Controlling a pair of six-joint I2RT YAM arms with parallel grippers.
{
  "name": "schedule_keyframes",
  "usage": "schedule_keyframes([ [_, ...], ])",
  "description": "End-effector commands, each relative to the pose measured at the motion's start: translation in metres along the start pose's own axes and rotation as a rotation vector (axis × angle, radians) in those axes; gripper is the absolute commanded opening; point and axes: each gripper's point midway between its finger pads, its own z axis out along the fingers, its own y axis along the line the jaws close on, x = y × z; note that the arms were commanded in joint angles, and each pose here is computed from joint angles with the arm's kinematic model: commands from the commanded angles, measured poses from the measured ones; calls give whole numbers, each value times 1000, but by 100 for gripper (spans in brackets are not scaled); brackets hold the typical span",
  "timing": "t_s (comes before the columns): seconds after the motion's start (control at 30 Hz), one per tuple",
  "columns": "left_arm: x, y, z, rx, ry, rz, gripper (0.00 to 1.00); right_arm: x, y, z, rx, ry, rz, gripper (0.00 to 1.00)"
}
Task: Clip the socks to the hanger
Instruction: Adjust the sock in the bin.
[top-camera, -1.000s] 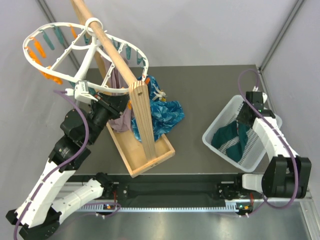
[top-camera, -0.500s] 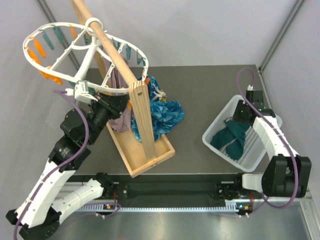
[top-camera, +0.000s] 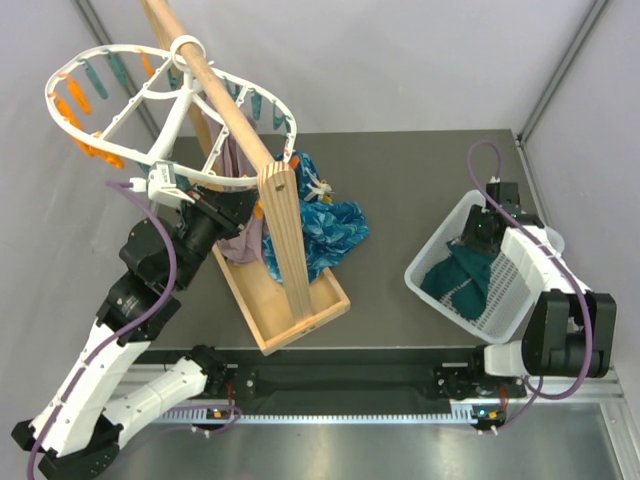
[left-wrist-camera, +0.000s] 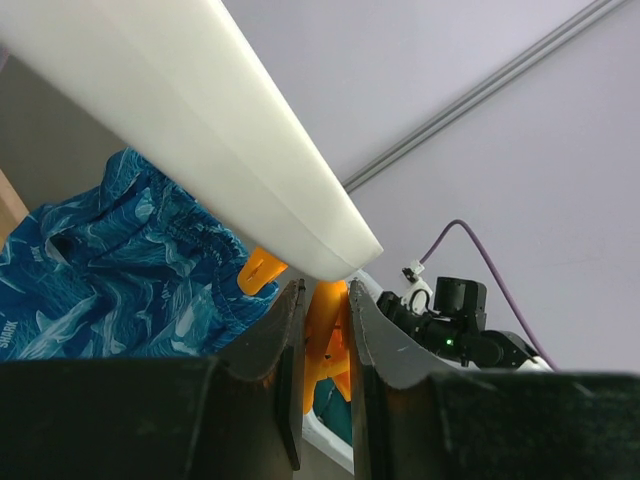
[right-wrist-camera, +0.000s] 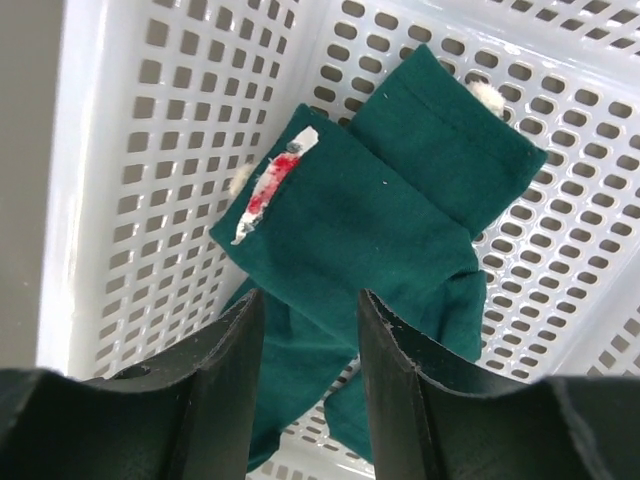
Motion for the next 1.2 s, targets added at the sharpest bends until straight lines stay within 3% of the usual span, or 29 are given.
schedule_keyframes([
  [0.0, 3, 0, 0, 2, 6, -22, 0, 3, -7, 7, 23, 5, 17, 42],
  [0.2, 4, 2, 0, -2, 8, -21, 0, 17, -13, 19, 44, 36, 11, 55],
  [0.47, 6, 3, 0, -5, 12, -23, 0, 15, -3, 38, 42, 52, 5, 54],
  [0.67, 6, 2, 1, -2, 16, -23, 0, 17, -2, 49, 57, 64, 9, 43],
  [0.77, 6, 1, 1, -2, 16, -22, 0, 14, -4, 45, 64, 42, 14, 31],
  [0.8, 6, 2, 1, -3, 17, -20, 0, 13, -5, 44, 71, 36, 14, 23],
  [0.87, 7, 2, 2, -4, 18, -19, 0, 10, -7, 39, 80, 20, 13, 20],
  [1.03, 10, 3, 3, -5, 30, -19, 0, 1, -16, 24, 128, -12, 0, 21],
  [1.17, 10, 3, 2, -2, 31, -21, 0, -3, -16, 19, 127, -24, -11, 32],
])
